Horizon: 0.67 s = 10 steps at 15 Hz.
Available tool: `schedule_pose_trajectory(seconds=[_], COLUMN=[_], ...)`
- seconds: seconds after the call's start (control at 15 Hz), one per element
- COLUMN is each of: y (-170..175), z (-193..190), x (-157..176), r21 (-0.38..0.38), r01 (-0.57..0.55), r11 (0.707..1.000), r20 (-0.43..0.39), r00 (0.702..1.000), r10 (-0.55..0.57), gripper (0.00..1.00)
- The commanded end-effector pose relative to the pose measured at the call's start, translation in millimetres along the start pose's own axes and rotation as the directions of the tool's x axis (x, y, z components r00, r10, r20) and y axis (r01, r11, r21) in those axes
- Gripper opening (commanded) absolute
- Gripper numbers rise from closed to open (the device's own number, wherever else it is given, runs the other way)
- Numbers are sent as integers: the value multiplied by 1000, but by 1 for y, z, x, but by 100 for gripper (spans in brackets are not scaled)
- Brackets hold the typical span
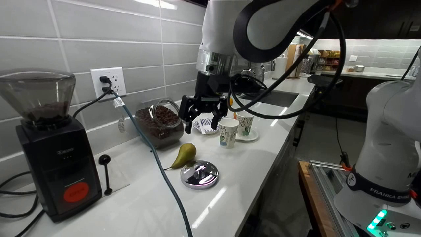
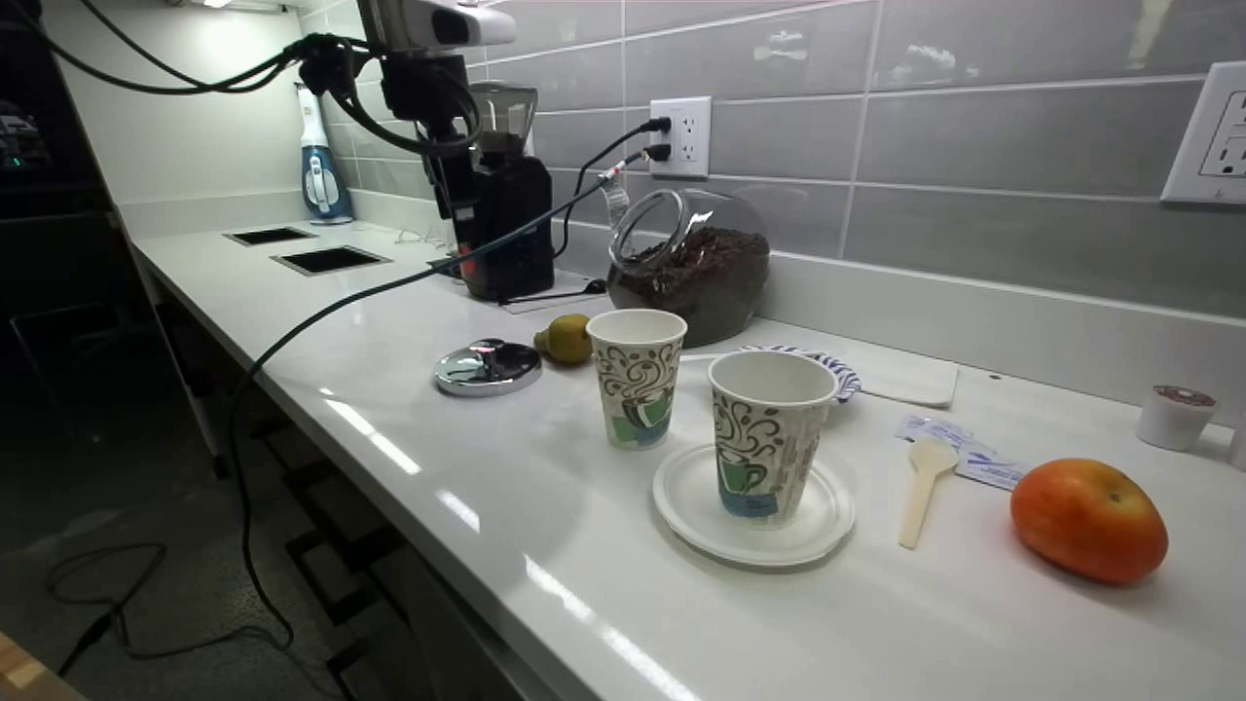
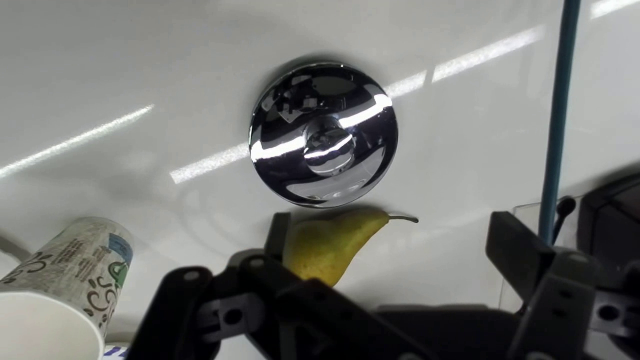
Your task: Lift and drop the spoon in the container
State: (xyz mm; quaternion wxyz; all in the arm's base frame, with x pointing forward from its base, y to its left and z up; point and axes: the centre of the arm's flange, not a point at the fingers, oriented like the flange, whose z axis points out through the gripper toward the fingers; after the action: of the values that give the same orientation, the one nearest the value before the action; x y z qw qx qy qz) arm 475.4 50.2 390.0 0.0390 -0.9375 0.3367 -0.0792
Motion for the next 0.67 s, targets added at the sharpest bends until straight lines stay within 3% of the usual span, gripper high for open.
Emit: schedule_pose_trajectory(seconds=[0.0,0.2,0.4,0.6], y=[-1,-2,3,19], z=[-2,-4,-3,-7], x=[-1,1,11,31], r21=[3,28,82,151], r01=[2,-2,-144,-266], r11=[1000,1000,986,952], r20=[-3,-5,-7,-75], r00=[1000,1000,989,957], r10=[-2,2,145,279], gripper=[100,100,100,100])
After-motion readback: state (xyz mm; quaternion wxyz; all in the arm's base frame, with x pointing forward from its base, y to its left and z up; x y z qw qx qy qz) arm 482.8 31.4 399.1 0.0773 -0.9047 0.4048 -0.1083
